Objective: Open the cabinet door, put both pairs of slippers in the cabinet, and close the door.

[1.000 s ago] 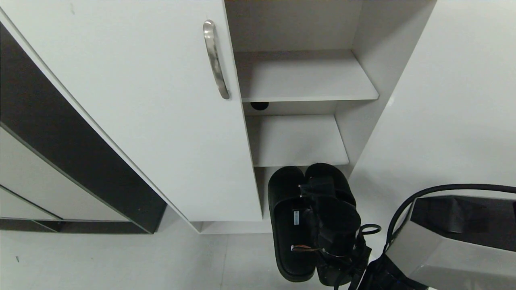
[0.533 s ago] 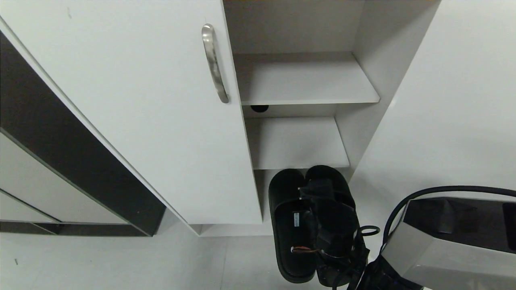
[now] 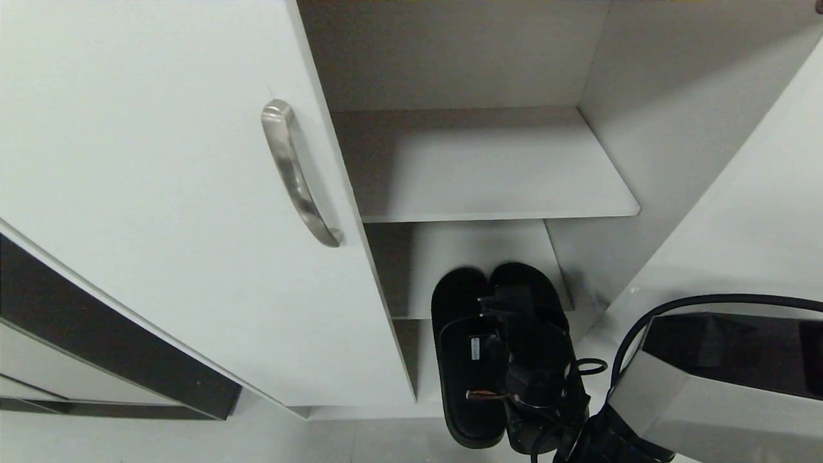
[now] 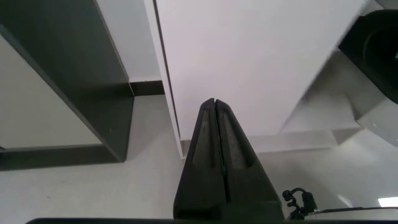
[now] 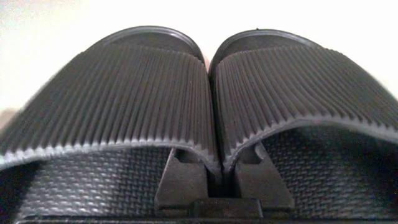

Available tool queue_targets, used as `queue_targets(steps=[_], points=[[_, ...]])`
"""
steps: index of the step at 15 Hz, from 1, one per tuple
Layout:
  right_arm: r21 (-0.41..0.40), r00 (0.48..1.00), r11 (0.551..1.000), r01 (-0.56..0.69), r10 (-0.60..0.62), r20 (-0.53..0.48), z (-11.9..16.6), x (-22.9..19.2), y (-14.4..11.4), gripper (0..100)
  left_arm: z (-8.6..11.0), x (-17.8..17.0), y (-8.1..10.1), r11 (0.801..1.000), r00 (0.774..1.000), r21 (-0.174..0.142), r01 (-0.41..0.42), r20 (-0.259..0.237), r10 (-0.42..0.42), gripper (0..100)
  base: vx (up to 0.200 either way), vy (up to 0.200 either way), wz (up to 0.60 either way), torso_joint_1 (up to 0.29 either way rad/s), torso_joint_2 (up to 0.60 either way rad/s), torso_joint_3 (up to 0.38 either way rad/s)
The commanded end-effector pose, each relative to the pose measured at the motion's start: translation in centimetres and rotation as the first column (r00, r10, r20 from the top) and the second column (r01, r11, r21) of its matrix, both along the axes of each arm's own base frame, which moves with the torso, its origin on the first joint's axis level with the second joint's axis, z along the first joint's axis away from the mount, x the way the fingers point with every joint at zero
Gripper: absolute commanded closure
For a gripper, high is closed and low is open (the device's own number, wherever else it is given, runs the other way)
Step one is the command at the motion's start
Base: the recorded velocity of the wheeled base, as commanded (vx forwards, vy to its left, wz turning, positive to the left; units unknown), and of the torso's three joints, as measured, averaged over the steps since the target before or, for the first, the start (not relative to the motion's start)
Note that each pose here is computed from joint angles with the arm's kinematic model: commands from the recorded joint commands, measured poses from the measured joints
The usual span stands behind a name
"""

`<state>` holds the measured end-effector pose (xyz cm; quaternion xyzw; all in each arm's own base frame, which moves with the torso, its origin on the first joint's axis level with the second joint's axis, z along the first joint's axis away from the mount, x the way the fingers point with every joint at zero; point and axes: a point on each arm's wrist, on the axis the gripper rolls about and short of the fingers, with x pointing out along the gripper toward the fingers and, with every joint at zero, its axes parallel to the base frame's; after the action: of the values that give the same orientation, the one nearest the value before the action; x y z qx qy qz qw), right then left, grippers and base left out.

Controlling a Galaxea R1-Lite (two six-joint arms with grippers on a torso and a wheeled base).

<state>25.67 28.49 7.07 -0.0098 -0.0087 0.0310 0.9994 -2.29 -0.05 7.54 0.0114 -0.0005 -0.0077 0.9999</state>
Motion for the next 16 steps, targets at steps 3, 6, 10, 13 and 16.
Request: queue_targets(steps=[3, 6, 10, 13, 16], points=[[0.007, 1.000, 1.000, 0.013, -0.013, 0.006, 0.0, 0.7, 0.0, 100, 0.0, 0.0, 0.0, 1.000, 1.000, 0.000, -0.002, -0.001, 0.002, 100, 0.000, 0.000, 0.00, 0.000, 0.00, 0.000], [0.022, 0.998, 0.998, 0.067, -0.067, 0.019, -0.2, 4.8, 0.8, 100, 0.0, 0.0, 0.0, 1.000, 1.000, 0.000, 0.000, -0.001, 0.000, 100, 0.000, 0.000, 0.00, 0.000, 0.00, 0.000], [0.015, 0.999, 0.999, 0.051, -0.052, 0.015, 0.8, 7.6, 1.8, 100, 0.0, 0.0, 0.0, 1.000, 1.000, -0.001, -0.002, -0.001, 0.002, 100, 0.000, 0.000, 0.00, 0.000, 0.00, 0.000], [0.032, 0.996, 0.996, 0.083, -0.084, 0.033, 2.8, 10.5, 2.0, 100, 0.0, 0.0, 0.0, 1.000, 1.000, -0.001, -0.002, -0.001, 0.002, 100, 0.000, 0.000, 0.00, 0.000, 0.00, 0.000], [0.057, 0.993, 0.993, 0.099, -0.102, 0.057, 3.5, 12.2, 2.1, 100, 0.0, 0.0, 0.0, 1.000, 1.000, -0.004, -0.002, -0.001, 0.002, 100, 0.000, 0.000, 0.00, 0.000, 0.00, 0.000]])
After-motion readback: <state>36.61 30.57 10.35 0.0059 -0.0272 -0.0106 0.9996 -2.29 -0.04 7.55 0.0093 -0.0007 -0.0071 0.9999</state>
